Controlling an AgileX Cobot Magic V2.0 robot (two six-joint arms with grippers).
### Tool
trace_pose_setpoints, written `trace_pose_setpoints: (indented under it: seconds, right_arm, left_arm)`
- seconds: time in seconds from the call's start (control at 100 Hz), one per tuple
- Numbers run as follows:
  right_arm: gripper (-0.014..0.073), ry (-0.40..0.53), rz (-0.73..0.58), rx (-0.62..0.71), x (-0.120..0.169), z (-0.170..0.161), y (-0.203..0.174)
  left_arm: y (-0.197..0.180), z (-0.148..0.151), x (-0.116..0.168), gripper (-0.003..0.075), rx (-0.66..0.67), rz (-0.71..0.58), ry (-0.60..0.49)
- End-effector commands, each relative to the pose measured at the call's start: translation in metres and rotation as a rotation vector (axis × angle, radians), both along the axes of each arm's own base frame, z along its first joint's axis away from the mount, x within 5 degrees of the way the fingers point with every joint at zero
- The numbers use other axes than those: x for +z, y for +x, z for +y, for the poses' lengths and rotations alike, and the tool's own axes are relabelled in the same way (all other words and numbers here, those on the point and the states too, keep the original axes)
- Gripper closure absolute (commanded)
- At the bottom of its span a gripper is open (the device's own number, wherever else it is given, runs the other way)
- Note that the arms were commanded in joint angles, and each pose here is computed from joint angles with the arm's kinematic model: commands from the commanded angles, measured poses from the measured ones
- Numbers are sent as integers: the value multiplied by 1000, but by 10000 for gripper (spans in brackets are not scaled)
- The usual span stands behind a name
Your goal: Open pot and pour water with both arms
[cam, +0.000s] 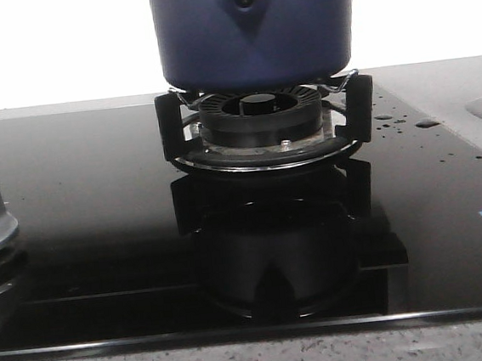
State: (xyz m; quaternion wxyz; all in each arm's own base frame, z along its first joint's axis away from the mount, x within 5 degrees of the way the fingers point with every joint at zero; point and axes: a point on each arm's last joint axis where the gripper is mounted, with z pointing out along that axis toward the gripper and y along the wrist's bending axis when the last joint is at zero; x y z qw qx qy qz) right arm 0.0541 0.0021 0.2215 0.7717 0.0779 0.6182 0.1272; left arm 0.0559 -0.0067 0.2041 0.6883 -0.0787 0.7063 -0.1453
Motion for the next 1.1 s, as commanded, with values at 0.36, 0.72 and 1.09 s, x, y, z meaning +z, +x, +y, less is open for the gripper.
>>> trace_pose_setpoints:
  seconds: [0.36, 0.72, 1.09]
  right_arm:
    - [659, 105, 281, 33, 67, 2, 0]
    - [666, 193, 811, 191, 118, 20, 10]
    - [666, 92, 633, 622, 141, 53, 5]
  left_arm:
    - [-5, -5, 30, 741, -64, -28, -393]
    - [25, -36, 88, 738, -360, 365, -229]
    - [62, -80, 147, 738, -992, 140, -186]
